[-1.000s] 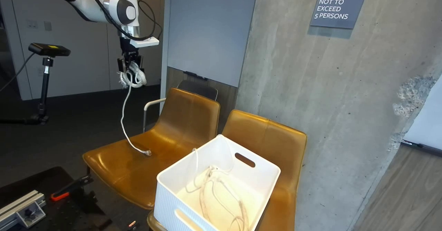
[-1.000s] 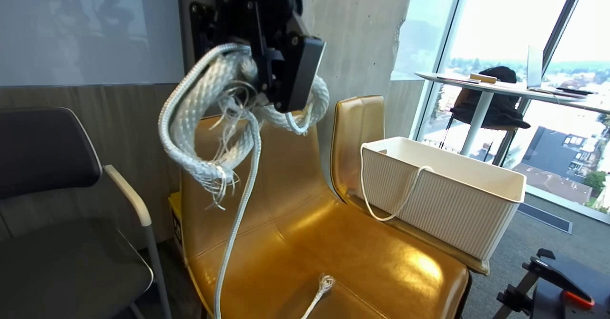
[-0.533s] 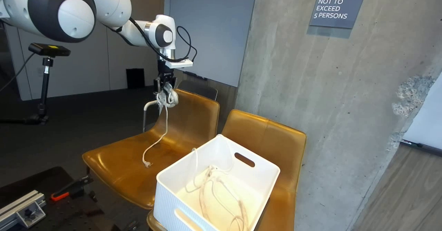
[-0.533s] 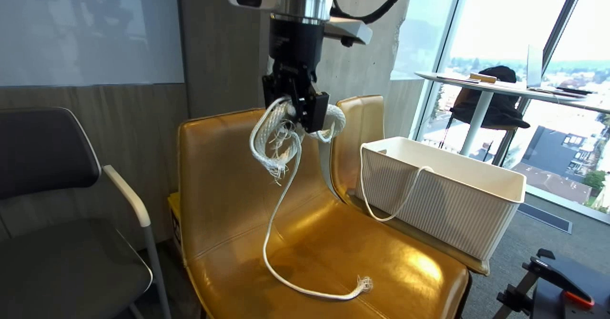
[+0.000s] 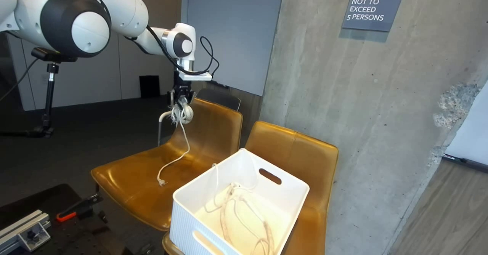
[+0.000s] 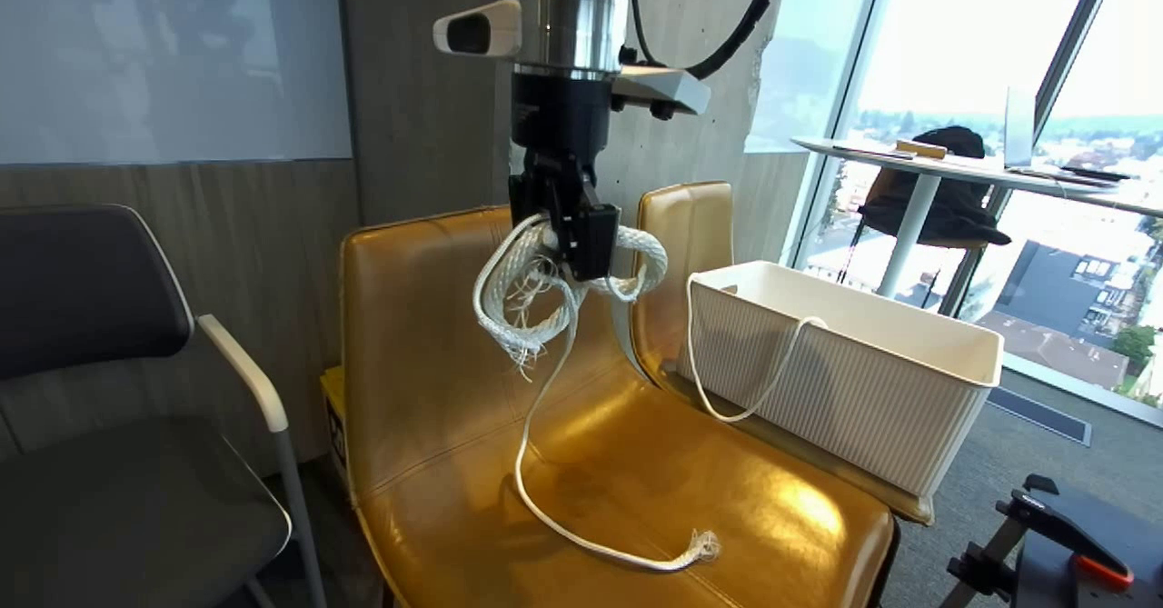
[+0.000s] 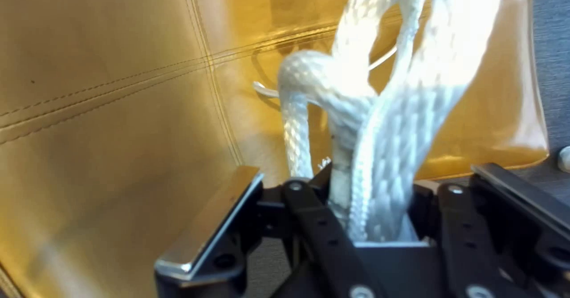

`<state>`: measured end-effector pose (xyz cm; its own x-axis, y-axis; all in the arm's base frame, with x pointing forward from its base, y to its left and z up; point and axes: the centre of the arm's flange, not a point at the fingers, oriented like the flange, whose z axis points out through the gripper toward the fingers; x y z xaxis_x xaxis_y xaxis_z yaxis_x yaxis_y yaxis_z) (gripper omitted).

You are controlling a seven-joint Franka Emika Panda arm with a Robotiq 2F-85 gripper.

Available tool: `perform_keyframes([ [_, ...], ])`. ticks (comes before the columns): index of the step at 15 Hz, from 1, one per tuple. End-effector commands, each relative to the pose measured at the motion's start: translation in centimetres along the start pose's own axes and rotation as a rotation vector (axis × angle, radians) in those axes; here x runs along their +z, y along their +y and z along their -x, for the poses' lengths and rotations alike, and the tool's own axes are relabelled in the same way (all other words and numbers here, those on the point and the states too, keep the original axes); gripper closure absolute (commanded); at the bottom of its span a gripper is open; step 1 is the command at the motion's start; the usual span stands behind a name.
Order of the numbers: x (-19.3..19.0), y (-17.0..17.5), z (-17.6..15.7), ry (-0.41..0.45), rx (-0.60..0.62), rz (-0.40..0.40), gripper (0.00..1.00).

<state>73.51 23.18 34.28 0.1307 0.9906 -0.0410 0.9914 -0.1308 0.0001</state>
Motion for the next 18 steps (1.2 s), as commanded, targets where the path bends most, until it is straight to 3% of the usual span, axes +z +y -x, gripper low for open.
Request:
perform_keyframes([
  [1,-0.2,-2.3,1.9,-0.007,0.047,0.092,1.0],
  [3,0.5,-3.4,3.6,-0.031,0.048,0.065,1.0],
  [6,2.3,-6.8,7.6,-0.105,0.011,-0.039,1.0],
  [9,3.4,-8.8,10.7,-0.149,-0.025,-0.055,1.0],
  [13,4.5,-11.7,13.5,-0.195,-0.132,0.017,1.0],
  [18,7.7,-14.0,12.6,-0.071,-0.157,0.166,1.0],
])
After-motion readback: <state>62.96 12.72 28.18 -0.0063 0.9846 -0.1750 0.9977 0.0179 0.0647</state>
